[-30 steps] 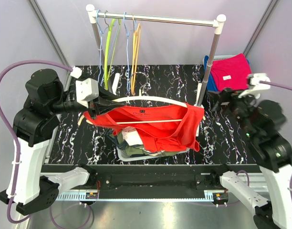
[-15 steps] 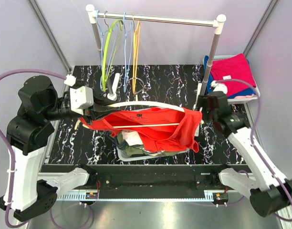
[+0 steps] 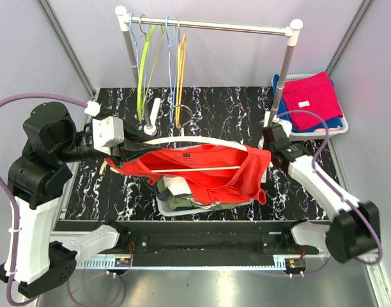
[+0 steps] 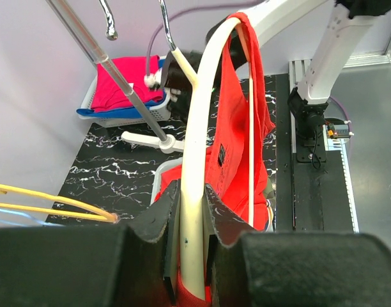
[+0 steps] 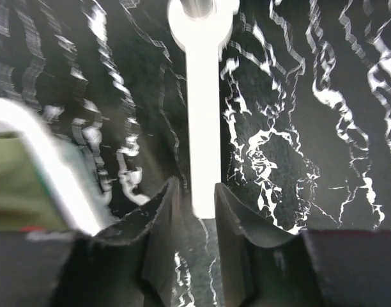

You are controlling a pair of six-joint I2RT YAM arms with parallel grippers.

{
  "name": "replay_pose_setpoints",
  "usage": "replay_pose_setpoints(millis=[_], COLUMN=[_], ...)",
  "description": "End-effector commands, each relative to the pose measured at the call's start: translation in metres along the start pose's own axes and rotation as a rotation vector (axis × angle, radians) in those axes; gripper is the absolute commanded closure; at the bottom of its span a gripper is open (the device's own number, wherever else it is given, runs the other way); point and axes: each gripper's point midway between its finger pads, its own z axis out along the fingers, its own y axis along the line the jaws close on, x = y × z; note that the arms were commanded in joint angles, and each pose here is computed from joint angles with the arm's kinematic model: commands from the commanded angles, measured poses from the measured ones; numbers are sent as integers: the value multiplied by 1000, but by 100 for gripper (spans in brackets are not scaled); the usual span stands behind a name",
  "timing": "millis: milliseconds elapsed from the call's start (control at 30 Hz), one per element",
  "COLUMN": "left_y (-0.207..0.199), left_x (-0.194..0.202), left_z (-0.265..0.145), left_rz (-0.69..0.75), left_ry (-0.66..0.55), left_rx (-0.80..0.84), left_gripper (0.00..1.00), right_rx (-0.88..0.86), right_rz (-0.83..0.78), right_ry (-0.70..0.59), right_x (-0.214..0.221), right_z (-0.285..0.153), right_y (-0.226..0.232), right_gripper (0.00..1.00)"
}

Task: Remove the tank top from the hanger
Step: Move the clothesline to the center of the board.

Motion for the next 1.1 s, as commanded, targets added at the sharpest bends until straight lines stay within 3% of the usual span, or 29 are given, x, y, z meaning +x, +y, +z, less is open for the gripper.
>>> replay_pose_setpoints(millis=[0, 100, 167, 533, 800, 867, 1000, 1033, 1067], left_y=[-4, -6, -7, -9, -12, -12, -14, -15, -15], left_x=[-29, -31, -31, -36, -39, -41, -44, -45, -45], left_z=[-7, -9, -10, -10, -12, -13, -15, -16, -16], left_rz=[79, 85, 87, 85, 90, 95, 106, 111, 112], left_ry=[-72, -76, -77, -84, -90, -93, -96, -99, -98], left_rx=[-3, -6, -7, 6, 12, 13, 9, 8, 9], left_gripper=[92, 92, 92, 93, 93, 94, 94, 94, 94], right_rx=[49, 70, 89, 140, 136, 110, 76, 77, 82], right_rz=[11, 14, 11, -35, -37, -34, -37, -37, -33], right_ry=[63, 44, 34, 119, 156, 191, 242, 249, 252], right_x=[8, 5, 4, 21, 23, 27, 35, 36, 34], right_z=[29, 37, 40, 70, 76, 81, 90, 92, 95], right_y=[4, 4, 0, -7, -5, 1, 10, 10, 10], right_gripper=[65, 63, 53, 51, 42, 45, 65, 75, 77])
